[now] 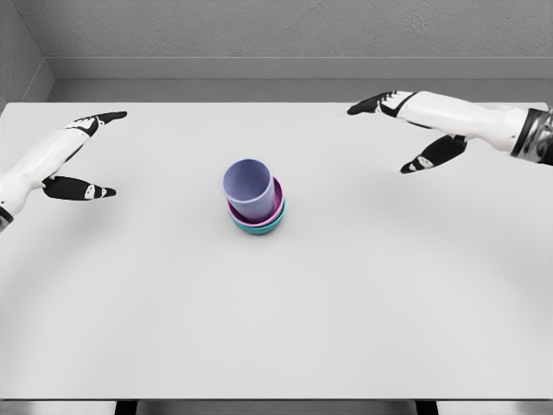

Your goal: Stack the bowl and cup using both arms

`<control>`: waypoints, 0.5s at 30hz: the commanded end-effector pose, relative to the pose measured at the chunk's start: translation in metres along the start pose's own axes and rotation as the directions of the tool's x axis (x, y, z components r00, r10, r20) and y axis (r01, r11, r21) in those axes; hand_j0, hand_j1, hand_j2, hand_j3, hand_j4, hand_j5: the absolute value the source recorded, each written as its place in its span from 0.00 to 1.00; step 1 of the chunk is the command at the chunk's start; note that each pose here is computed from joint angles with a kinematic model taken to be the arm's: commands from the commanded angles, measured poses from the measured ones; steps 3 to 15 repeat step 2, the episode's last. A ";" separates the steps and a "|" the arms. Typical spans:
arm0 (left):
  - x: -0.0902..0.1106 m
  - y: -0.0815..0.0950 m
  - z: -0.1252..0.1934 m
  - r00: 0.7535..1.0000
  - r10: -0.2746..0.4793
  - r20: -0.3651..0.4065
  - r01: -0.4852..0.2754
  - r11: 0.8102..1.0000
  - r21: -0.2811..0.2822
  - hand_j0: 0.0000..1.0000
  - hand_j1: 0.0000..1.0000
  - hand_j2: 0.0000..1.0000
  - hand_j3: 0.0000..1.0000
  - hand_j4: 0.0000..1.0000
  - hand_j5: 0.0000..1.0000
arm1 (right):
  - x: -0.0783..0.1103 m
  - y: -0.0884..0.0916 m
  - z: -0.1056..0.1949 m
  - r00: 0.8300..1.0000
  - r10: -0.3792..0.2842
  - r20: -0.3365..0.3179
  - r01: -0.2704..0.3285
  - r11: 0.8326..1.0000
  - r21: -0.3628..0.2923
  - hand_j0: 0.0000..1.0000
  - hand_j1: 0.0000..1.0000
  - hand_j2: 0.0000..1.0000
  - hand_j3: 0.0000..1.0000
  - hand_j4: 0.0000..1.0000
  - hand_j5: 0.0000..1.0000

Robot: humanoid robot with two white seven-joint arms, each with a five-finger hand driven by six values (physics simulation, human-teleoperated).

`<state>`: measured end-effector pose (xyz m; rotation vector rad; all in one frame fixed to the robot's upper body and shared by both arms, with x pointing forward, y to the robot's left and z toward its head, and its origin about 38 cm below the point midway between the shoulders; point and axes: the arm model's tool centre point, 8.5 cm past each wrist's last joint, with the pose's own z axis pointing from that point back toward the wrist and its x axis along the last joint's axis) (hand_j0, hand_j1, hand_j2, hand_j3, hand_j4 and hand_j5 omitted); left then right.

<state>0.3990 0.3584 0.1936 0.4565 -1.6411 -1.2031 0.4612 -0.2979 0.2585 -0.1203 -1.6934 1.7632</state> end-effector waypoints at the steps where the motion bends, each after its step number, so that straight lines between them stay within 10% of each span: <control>1: 0.000 0.000 0.000 1.000 0.005 0.002 -0.005 1.000 0.003 1.00 1.00 1.00 1.00 1.00 1.00 | -0.004 -0.001 0.005 1.000 -0.011 -0.012 0.011 1.000 -0.006 1.00 1.00 1.00 1.00 1.00 1.00; 15: 0.000 0.000 0.000 1.000 0.004 0.003 -0.004 1.000 0.003 1.00 1.00 1.00 1.00 1.00 1.00 | -0.004 -0.001 0.005 1.000 -0.011 -0.012 0.011 1.000 -0.006 1.00 1.00 1.00 1.00 1.00 1.00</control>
